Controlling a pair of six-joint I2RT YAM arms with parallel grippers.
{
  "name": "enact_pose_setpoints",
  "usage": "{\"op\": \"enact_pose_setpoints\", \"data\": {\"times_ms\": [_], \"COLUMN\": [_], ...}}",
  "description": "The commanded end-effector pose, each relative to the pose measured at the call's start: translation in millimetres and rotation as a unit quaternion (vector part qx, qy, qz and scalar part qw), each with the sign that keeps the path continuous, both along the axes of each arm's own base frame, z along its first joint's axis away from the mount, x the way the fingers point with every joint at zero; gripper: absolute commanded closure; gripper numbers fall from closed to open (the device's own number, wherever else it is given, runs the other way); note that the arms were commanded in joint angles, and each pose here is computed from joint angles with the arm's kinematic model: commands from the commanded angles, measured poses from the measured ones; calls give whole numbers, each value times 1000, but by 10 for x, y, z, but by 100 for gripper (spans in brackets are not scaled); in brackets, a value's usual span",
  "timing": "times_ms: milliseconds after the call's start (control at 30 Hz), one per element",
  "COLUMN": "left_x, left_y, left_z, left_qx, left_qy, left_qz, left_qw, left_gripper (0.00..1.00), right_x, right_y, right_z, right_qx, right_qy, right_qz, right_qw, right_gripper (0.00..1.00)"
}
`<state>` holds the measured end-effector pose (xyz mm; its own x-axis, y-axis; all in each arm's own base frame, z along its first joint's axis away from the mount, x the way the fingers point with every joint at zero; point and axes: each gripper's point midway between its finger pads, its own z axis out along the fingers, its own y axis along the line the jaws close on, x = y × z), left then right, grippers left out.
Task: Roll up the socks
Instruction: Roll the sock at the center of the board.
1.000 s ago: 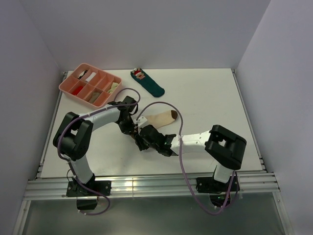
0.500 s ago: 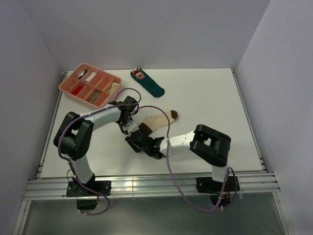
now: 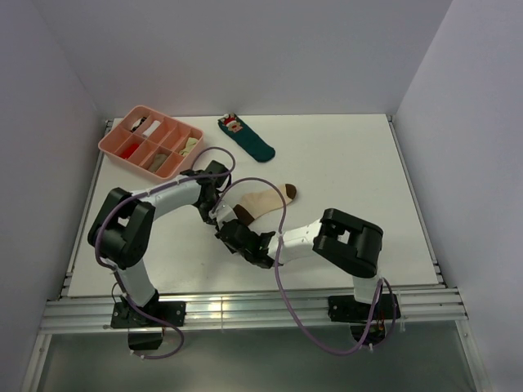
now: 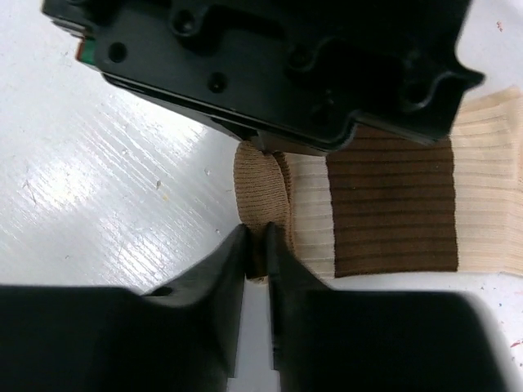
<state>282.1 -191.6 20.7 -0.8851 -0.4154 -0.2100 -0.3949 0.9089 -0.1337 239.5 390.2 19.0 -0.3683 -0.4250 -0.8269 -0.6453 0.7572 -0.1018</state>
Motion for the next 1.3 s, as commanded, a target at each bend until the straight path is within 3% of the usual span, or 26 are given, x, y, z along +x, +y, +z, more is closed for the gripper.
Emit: {"op": "enact_pose_setpoints", "data": {"times_ms": [0,33,100,167,333,467,600,867,1267], "left_x": [-81,-79,-39,-9,39,88,-11,-249,-286], "left_y": [17,11,-11,-19,50,103,117,89,-56], "left_z": [87,107,197,294,482,671,667,572,314], "left_qx": [-4,-8,-26,-43,-55,-79,-121,-199,-231], "left_qy": [-5,-9,-35,-62,-102,-145,-164,-192,-169], "left_qz": [-6,-3,9,21,48,74,84,94,88], "left_qw": [1000,1000,999,997,992,983,975,956,954], "left_gripper": [96,95,74,56,43,42,43,43,45], "right_x": [-156,-201,-243,-287,-394,-349,-413,-311,-307], "right_y": [-267,-240,-237,-196,-92,-68,-18,-158,-327], "right_z": [-431,-440,-417,-355,-169,19,159,114,-217], "right_qx": [-46,-36,-18,9,88,173,248,333,337], "right_qy": [45,61,81,108,192,272,363,471,528], "right_qz": [-7,3,4,15,49,60,103,61,3], "right_qw": [998,997,997,994,976,945,892,815,779], "right_gripper": [86,92,100,100,100,100,100,100,100]}}
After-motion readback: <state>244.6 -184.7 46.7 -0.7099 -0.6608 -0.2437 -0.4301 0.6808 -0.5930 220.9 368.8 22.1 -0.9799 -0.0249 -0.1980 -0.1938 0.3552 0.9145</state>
